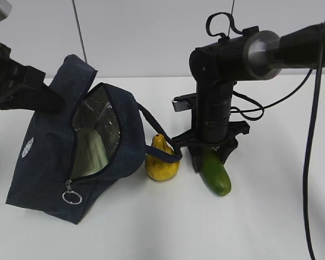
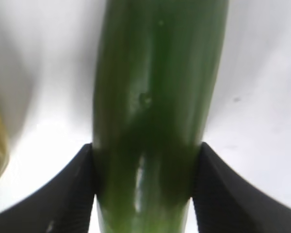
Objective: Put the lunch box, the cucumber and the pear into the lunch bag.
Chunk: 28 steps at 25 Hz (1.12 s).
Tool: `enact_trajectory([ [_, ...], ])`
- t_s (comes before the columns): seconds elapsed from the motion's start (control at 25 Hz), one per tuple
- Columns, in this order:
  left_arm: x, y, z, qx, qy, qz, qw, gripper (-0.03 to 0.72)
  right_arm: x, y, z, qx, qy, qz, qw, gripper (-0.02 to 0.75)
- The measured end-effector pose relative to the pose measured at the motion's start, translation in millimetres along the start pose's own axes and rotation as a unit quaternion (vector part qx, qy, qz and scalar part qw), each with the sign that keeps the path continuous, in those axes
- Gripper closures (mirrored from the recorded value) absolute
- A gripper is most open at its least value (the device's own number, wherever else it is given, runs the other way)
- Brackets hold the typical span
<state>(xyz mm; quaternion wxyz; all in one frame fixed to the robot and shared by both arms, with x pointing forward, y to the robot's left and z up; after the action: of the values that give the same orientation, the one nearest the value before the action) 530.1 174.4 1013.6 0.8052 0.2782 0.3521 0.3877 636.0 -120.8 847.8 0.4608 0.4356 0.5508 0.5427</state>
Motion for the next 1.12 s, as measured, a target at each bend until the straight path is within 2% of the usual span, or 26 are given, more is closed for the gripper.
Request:
enact_trajectory([
  [0.16,0.0,0,0,0.0,0.0,0.0,1.0,0.666,-5,38,14,-0.059,0.007,-0.003,0.998,0.336],
  [0.32,0.1,0,0,0.001,-0.001,0.0,1.0,0.666,1,95,29,-0.139,0.002,0.028,0.99,0.336],
  [0.4,0.1,0,0,0.001,-0.001,0.0,1.0,0.666,8,122,32,-0.169,0.009,0.057,0.984,0.336],
  [0.52,0.1,0,0,0.0,-0.001,0.0,1.0,0.666,34,161,33,-0.198,0.023,0.147,0.969,0.336],
  [0.88,0.2,0,0,0.0,-0.001,0.001,1.0,0.666,98,159,23,-0.177,0.053,0.248,0.951,0.337],
  [0.92,0.2,0,0,0.0,-0.001,0.001,1.0,0.666,103,154,24,-0.171,0.052,0.257,0.95,0.288],
  [0.96,0.2,0,0,0.0,-0.001,0.001,1.0,0.666,108,150,23,-0.166,0.055,0.263,0.949,0.339],
  [1.12,0.1,0,0,0.0,-0.001,0.001,1.0,0.666,125,136,24,-0.152,0.06,0.285,0.945,0.339],
])
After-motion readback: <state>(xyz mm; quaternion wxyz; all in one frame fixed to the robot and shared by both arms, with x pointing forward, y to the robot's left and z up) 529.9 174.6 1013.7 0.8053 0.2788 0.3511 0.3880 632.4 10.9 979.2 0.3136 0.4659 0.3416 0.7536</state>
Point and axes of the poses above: a point on each arm's last joint axis where the gripper is mounted, y pointing back along that axis away from the gripper, x along the wrist's bending axis when the last joint is at zero, z = x × y, the point moved 7 cm from there along -y, pointing out along that axis toward the gripper, and after that the axes turned 2 degrees about -y, right-handed, at the moved point
